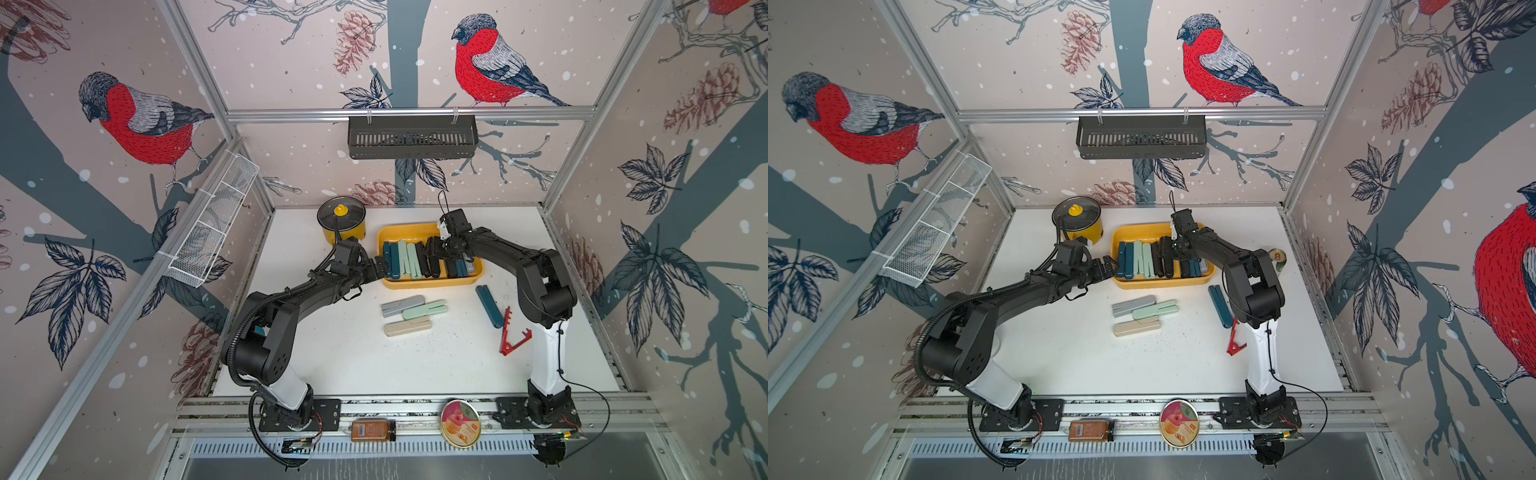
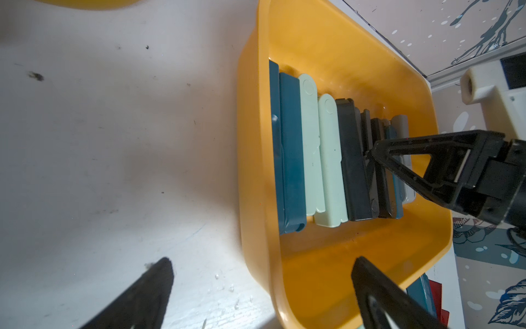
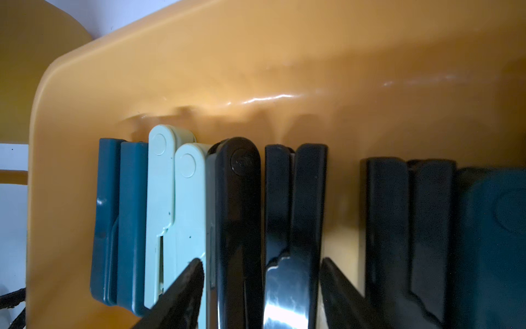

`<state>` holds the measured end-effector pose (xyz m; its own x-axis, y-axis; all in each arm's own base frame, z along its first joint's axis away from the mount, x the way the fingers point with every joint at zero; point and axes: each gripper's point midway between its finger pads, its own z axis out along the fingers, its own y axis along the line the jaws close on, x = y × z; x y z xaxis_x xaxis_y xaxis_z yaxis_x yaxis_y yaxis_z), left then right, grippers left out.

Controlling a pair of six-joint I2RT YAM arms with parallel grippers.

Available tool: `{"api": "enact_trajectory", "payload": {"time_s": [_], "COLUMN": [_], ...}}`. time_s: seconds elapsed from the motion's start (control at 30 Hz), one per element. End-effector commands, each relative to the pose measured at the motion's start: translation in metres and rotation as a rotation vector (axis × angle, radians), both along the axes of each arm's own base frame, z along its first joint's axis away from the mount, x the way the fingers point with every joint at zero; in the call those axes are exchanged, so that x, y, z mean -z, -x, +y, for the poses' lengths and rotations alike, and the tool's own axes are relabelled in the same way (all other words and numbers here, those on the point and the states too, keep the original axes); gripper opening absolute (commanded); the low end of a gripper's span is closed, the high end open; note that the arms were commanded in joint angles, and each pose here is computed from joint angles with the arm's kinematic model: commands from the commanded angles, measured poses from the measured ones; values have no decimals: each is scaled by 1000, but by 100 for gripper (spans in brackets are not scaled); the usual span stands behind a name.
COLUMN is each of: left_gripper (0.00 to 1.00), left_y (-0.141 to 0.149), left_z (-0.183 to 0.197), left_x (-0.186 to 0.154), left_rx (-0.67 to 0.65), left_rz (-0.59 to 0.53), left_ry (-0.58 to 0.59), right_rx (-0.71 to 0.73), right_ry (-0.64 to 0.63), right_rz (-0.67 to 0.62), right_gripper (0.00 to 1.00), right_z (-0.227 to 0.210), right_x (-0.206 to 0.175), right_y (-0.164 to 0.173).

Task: Put the pruning pliers into the storage box
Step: Place the pruning pliers in the storage box.

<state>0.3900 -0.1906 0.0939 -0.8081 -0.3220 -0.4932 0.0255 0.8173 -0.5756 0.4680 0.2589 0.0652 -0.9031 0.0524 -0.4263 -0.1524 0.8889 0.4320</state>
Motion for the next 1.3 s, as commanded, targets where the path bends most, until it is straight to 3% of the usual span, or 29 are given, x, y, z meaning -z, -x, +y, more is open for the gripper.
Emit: {"api": "enact_trajectory", "payload": {"time_s": [0.0,0.2,0.53,1.0,1.07,1.27], "left_gripper": [98,98,98,98,98,98], "left_y": [-4,-4,-4,-4,-4,4], "left_z": [-2,-2,-2,-1,0,-6], "left_x": [-7,-8,-6,-9,-11,-14], "left_rx": [4,5,2,2,3,36], "left_rz": [-31,-34,-30,-38,-48,-79], "left_ry": [16,16,15,10,-3,-80], "right_rx": [-9,-12,-45,-27,-21,-20], "right_ry": [-21,-28,-87,-69,-64,-38], "right_rz": [-1,9,18,-1,-28,-97], "right_gripper": [70,78,78,79,90,97], "right_z": [7,8,20,13,10,4], "right_x": [0,4,-4,-13,-22,-45], "right_y": [-2,-2,4,4,2,1]}}
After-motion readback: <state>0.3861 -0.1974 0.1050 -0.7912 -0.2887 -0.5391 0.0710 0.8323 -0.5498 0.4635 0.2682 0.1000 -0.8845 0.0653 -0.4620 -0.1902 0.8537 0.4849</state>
